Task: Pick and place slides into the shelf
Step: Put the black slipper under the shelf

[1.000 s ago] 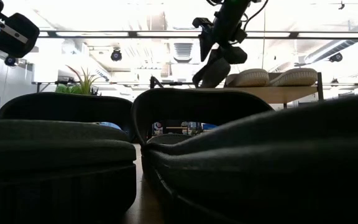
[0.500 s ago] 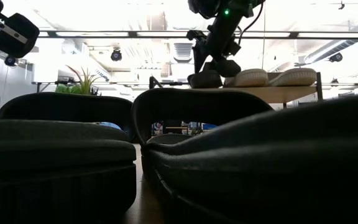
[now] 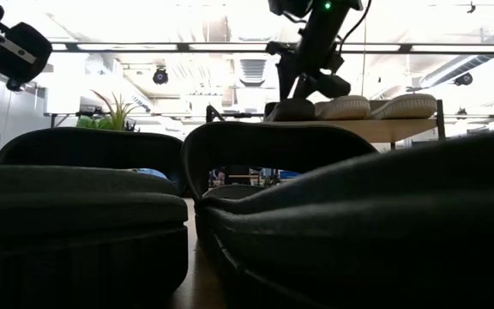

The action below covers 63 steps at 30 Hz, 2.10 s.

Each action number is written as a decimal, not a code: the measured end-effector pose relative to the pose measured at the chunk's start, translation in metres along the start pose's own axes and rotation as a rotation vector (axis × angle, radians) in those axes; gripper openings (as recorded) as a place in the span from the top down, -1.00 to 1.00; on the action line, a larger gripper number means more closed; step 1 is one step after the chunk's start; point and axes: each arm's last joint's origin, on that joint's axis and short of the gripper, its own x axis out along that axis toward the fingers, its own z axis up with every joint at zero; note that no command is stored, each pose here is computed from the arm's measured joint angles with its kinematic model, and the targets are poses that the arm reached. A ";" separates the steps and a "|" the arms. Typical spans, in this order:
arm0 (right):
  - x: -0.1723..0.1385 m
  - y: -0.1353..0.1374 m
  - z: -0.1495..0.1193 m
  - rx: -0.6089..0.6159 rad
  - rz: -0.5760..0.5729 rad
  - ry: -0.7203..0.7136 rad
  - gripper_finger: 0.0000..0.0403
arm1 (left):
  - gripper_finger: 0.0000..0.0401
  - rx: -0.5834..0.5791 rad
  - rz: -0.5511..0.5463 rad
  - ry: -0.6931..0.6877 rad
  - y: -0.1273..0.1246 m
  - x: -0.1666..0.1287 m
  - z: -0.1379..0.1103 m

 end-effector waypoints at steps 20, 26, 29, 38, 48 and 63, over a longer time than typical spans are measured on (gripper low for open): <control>-0.084 -0.021 -0.100 -0.211 0.371 0.320 0.38 | 0.99 0.015 0.007 -0.030 0.001 -0.005 0.002; -0.105 -0.052 -0.167 -0.079 0.438 0.605 0.41 | 0.99 0.007 0.013 0.013 0.002 -0.005 -0.002; -0.109 -0.076 -0.204 -0.044 0.355 0.716 0.45 | 0.99 -0.020 -0.033 0.070 0.002 -0.006 -0.006; -0.096 -0.082 -0.247 -0.068 0.268 0.575 0.47 | 0.99 -0.030 -0.064 0.064 0.002 -0.012 -0.006; -0.141 -0.007 -0.086 -0.143 0.122 -0.073 0.47 | 0.99 -0.040 -0.036 -0.019 0.001 -0.020 0.005; -0.027 0.021 -0.036 0.078 0.019 -0.070 0.47 | 0.99 -0.040 0.003 -0.038 0.003 -0.022 0.006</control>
